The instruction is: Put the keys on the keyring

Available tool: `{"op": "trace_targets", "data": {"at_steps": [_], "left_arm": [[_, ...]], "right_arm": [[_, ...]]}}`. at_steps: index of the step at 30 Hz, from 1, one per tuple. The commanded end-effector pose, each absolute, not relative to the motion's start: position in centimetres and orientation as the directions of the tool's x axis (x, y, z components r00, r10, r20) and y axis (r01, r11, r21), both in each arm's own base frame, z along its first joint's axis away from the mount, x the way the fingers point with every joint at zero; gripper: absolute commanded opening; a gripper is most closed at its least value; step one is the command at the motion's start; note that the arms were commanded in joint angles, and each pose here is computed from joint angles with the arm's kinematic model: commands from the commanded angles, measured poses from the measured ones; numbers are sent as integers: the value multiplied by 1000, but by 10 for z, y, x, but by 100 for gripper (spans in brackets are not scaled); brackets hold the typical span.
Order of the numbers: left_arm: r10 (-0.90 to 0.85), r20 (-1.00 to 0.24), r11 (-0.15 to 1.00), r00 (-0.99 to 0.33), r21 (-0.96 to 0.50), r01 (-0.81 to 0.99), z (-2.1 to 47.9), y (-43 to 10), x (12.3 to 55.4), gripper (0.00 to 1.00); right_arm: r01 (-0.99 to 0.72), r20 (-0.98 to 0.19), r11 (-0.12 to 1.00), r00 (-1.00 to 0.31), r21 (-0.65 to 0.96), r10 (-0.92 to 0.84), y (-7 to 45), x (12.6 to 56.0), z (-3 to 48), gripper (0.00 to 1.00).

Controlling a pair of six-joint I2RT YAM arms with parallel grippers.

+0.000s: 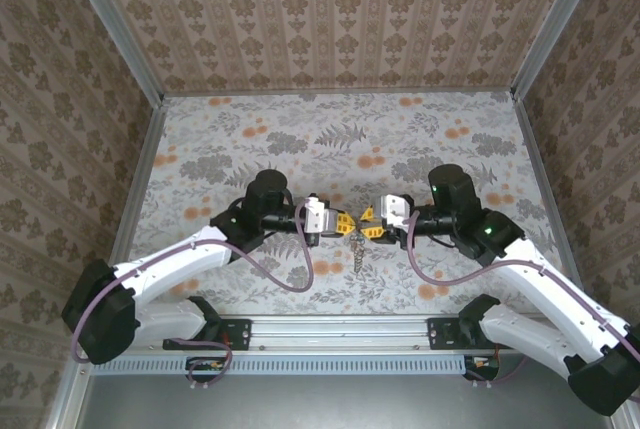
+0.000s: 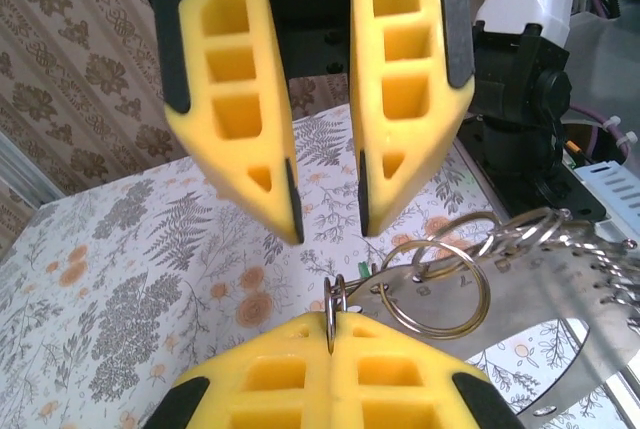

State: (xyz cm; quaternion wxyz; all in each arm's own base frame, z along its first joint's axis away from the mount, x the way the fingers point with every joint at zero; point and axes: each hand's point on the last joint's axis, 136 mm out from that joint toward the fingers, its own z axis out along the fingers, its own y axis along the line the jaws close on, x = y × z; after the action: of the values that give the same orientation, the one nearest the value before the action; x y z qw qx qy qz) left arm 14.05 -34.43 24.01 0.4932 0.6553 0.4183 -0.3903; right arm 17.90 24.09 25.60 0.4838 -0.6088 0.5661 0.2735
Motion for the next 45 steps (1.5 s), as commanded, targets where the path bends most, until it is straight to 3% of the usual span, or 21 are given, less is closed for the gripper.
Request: {"op": "trace_targets", "data": {"at_steps": [1,13,41,42,45], "left_arm": [[67,-916,-176,395,378,909,264,-343,133,0],[48,-916,-199,398,382,902,267,-347,131,0],[15,-911,-193,413,402,895,276,-354,129,0],[13,-911,-198,411,401,895,276,-354,128,0],[23,-913,-191,407,396,898,275,-355,130,0]], "right_arm": [[-955,-885,74,234,-287,-402,241,171,264,24],[-952,-877,77,240,-297,-417,245,182,258,17],[-957,-869,73,221,-281,-442,251,187,238,20],[-958,-869,74,218,-278,-444,252,188,237,19],[-956,-867,78,222,-284,-446,251,189,238,3]]}}
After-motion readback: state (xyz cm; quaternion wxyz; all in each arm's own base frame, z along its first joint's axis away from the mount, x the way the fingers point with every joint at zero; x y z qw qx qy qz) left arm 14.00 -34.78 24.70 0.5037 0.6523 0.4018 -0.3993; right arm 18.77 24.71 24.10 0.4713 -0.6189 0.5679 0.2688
